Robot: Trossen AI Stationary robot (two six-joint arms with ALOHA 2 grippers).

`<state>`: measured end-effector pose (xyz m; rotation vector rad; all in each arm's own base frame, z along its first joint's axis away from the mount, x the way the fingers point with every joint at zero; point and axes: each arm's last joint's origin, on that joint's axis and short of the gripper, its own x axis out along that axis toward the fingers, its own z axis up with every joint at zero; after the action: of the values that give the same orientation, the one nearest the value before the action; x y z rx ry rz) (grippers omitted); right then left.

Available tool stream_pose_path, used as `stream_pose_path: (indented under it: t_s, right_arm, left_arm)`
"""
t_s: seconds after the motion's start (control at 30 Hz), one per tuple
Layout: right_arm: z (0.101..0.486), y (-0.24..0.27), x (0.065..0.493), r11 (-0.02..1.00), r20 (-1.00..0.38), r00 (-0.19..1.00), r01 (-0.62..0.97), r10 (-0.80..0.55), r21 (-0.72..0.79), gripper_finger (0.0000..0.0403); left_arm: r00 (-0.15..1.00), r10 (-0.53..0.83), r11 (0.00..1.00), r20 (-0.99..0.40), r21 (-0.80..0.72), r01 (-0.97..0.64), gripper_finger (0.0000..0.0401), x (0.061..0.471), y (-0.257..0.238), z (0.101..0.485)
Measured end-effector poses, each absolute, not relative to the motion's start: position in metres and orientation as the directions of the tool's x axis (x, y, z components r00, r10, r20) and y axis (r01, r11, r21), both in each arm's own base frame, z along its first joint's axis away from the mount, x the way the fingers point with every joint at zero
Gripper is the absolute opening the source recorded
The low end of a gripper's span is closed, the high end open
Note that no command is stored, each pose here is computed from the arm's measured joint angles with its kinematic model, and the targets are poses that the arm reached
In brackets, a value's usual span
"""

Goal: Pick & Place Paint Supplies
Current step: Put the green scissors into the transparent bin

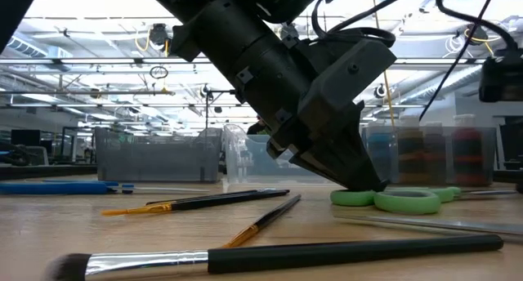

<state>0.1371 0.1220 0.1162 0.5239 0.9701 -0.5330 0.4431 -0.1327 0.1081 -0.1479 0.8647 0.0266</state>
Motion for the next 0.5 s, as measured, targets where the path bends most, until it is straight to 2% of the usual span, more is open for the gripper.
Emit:
stream_pose_path:
  t_s: [0.13,0.23,0.37,0.5]
  right_arm:
    - [0.108,0.111,0.127,0.719,-0.836,0.532,0.633,-0.135,0.287,0.0179]
    - [0.099,0.106,0.123,0.721,-0.772,0.634,0.555,-0.044,0.414,0.0203]
    - [0.091,0.102,0.119,0.7,-0.668,0.741,0.442,0.067,0.561,0.0211]
    - [0.086,0.1,0.116,0.703,-0.654,0.747,0.401,0.12,0.587,0.0202]
  left_arm:
    - [0.649,-0.033,0.991,-0.76,-0.107,-0.075,0.001,0.443,-0.134,0.108]
    - [0.649,-0.033,0.991,-0.76,-0.107,-0.075,0.0006,0.443,-0.134,0.108]
    - [0.649,-0.034,0.991,-0.76,-0.108,-0.075,0.0018,0.443,-0.134,0.108]
    - [0.649,-0.035,0.992,-0.76,-0.104,-0.069,0.0007,0.443,-0.134,0.108]
